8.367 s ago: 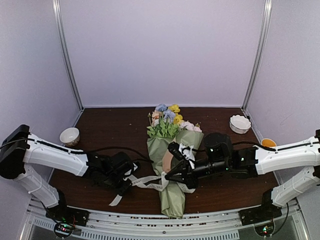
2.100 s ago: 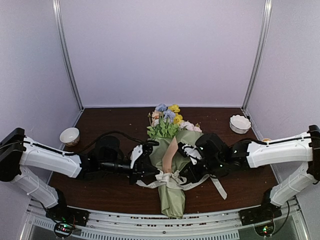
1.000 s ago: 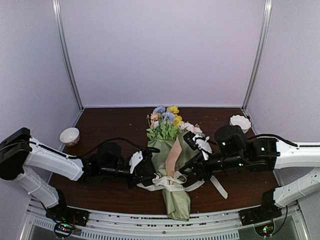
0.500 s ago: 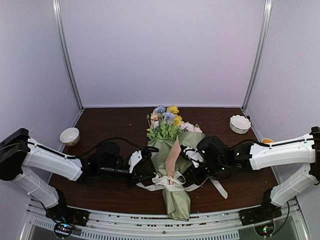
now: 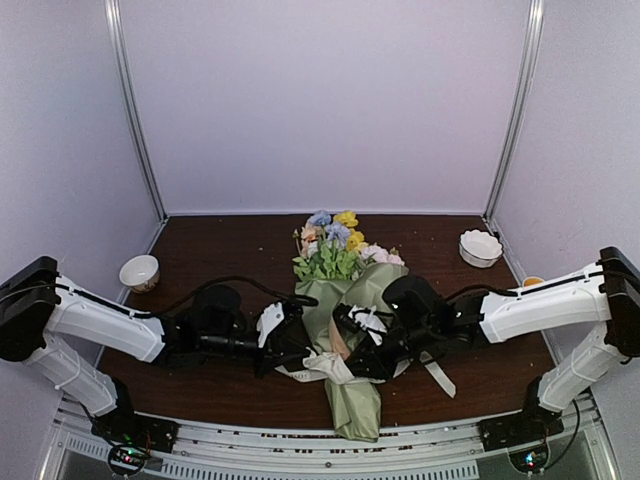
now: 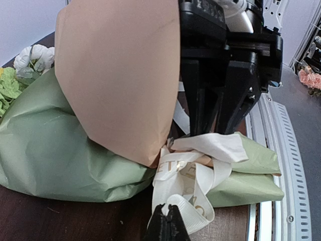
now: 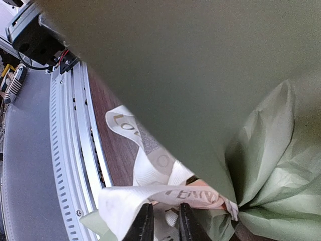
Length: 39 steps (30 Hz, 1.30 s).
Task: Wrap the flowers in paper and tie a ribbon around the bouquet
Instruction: Cross the half-tied ribbon over the folded bouquet.
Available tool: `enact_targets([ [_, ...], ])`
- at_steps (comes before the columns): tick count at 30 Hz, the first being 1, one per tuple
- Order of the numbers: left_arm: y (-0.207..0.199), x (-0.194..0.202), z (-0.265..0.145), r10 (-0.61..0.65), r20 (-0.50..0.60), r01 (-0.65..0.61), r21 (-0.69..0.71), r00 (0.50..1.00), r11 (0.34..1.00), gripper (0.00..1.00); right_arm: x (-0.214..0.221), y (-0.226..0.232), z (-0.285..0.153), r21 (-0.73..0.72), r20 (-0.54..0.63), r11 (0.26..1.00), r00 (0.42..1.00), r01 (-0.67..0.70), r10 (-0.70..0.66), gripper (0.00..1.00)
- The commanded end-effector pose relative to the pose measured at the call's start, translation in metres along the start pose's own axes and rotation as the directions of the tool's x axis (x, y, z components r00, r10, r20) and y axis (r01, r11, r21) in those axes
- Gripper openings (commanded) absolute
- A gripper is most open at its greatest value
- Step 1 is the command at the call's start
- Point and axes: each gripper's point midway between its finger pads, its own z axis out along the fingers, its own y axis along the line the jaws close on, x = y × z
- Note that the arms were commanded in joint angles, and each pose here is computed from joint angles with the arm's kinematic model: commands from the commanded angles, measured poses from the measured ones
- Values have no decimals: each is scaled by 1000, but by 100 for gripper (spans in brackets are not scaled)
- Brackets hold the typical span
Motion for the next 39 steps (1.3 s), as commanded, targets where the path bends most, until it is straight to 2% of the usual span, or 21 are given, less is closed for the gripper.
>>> enact_targets([
  [1,3,-7,-1,25,25,-25,-13,999,1000,0,-21,11,-8,-31,58,998,997,51,-49,19],
  [6,3,-6,-1,23,20,-23,-9,1000,1000,0,-26,22,-12,-23,80,995,992,95,-93,20],
  [13,3,-6,-1,26,22,-26,-8,999,1000,0,-21,25,-3,40,43,992,991,123,-125,20],
  [17,3,-3,0,17,17,-17,-11,1000,1000,0,-26,17,-2,154,24,976,987,152,-158,19],
  [22,4,-2,2,13,9,-13,-9,1000,1000,0,-38,7,-6,261,58,952,981,162,-183,21],
  [25,3,-2,1,12,12,-12,-3,1000,1000,0,-41,10,-3,241,69,956,980,165,-186,22],
  [29,5,0,3,8,2,-8,-4,1000,1000,0,-34,20,10,165,21,968,980,190,-196,22],
  [36,8,3,5,-4,-11,4,-4,1000,1000,0,-30,35,26,49,-8,971,972,234,-234,32],
  [39,9,4,7,-10,-23,10,-3,1000,1000,0,-30,31,30,62,-45,963,965,262,-260,35],
])
